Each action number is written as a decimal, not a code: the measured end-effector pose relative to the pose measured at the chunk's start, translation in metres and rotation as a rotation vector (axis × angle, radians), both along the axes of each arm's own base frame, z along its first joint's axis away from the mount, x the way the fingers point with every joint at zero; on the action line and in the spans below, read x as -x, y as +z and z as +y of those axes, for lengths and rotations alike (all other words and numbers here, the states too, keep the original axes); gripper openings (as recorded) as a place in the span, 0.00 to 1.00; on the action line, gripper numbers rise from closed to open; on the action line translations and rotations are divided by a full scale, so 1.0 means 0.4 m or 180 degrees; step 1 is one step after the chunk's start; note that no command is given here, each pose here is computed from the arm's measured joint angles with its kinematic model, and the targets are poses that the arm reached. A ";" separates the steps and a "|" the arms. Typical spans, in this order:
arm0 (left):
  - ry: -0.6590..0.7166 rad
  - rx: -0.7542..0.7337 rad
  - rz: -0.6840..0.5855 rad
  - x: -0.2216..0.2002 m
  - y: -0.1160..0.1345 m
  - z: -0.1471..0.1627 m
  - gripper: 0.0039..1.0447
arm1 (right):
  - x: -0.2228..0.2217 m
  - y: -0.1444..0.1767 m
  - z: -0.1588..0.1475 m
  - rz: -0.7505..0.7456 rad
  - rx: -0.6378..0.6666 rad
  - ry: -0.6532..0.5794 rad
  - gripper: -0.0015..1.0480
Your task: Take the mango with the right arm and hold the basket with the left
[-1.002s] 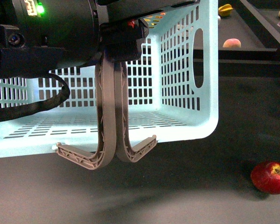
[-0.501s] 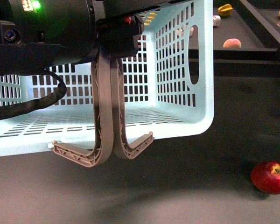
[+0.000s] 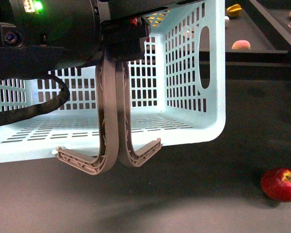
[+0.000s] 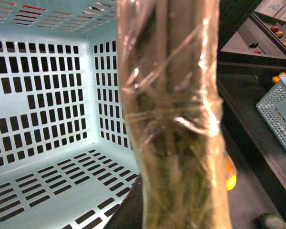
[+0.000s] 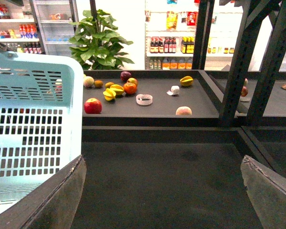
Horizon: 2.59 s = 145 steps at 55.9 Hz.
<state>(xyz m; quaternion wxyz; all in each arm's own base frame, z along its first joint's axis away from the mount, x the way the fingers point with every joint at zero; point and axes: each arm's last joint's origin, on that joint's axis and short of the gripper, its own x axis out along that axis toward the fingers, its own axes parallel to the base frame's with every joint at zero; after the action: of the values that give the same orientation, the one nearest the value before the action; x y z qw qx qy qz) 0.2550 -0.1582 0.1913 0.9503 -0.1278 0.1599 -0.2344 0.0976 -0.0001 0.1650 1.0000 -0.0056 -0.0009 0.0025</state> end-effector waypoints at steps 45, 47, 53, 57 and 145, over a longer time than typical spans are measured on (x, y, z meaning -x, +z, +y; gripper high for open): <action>0.0007 0.0003 0.0002 0.000 0.000 0.000 0.04 | -0.314 -0.109 -0.206 0.1396 -0.0296 -0.0708 0.92; 0.0006 0.0000 0.0001 0.000 0.000 0.000 0.04 | -0.335 -0.139 -0.223 0.1494 -0.0331 -0.0785 0.92; 0.0001 0.0005 0.0003 0.000 0.000 0.000 0.04 | -0.366 -0.197 -0.252 0.1620 -0.0448 -0.0992 0.92; -0.0006 0.0006 0.0004 0.000 0.000 0.000 0.04 | -0.381 -0.233 -0.267 0.1692 -0.0512 -0.1133 0.92; 0.0001 0.0005 0.0003 0.000 0.000 0.000 0.04 | -0.571 -0.709 -0.407 0.2872 -0.1124 -0.1916 0.92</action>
<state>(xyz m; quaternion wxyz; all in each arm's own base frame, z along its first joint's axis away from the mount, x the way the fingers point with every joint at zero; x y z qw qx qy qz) 0.2549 -0.1582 0.1912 0.9502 -0.1287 0.1601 -0.2343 0.3258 -0.1627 -0.1185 0.8437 0.1632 0.4275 -0.2806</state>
